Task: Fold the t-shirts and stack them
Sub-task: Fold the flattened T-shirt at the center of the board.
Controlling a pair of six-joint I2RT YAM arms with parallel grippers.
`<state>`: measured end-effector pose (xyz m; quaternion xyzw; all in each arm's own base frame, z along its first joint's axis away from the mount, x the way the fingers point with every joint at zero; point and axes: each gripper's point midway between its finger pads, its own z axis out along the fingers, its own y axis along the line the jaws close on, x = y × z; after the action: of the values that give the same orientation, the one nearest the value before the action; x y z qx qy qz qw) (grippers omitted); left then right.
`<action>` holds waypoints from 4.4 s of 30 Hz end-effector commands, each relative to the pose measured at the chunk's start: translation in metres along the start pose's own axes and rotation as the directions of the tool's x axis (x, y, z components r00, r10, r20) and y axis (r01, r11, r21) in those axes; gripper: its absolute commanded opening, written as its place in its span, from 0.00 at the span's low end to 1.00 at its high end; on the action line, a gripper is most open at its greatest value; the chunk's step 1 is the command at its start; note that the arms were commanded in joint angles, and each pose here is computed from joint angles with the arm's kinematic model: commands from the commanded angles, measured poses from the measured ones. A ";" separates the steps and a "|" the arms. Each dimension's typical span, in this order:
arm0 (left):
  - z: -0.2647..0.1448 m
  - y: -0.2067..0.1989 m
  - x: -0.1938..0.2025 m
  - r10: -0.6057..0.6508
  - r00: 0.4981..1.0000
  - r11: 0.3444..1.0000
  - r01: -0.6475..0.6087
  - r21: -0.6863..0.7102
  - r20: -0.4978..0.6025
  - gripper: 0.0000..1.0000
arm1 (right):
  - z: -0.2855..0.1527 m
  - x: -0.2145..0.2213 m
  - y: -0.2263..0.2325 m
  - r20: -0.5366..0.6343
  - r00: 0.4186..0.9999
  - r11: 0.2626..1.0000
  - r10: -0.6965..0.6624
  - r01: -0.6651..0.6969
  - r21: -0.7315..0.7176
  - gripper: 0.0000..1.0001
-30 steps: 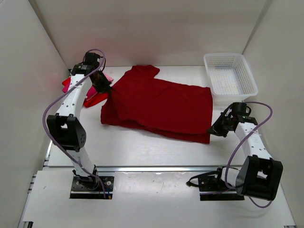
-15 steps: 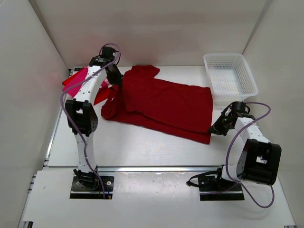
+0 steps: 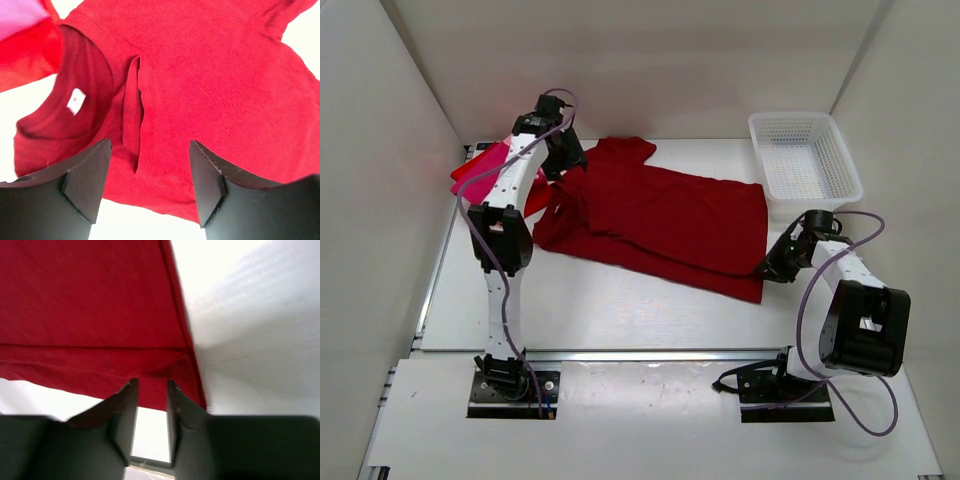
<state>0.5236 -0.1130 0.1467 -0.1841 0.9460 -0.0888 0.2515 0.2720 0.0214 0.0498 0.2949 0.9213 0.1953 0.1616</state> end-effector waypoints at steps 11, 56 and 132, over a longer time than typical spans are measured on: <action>-0.085 0.128 0.061 -0.248 0.968 0.969 0.248 0.002 -0.034 0.05 | -0.043 0.026 0.020 0.106 0.989 0.993 -0.105 0.111 -0.048 0.32; 0.023 0.171 0.107 -0.578 0.815 0.809 0.580 0.095 -0.051 0.17 | 0.015 0.060 -0.045 0.041 0.963 0.962 0.265 -0.261 -0.079 0.10; -0.060 0.165 0.279 -0.200 0.914 0.971 0.232 0.050 -0.354 0.00 | -0.002 0.131 0.163 -0.136 0.851 0.768 -0.507 0.375 -0.520 0.00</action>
<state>0.1983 -0.0690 0.0294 -0.2471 0.9542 -0.1605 0.0525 0.2367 0.2234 0.1006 -0.0016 0.9118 0.3943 0.1144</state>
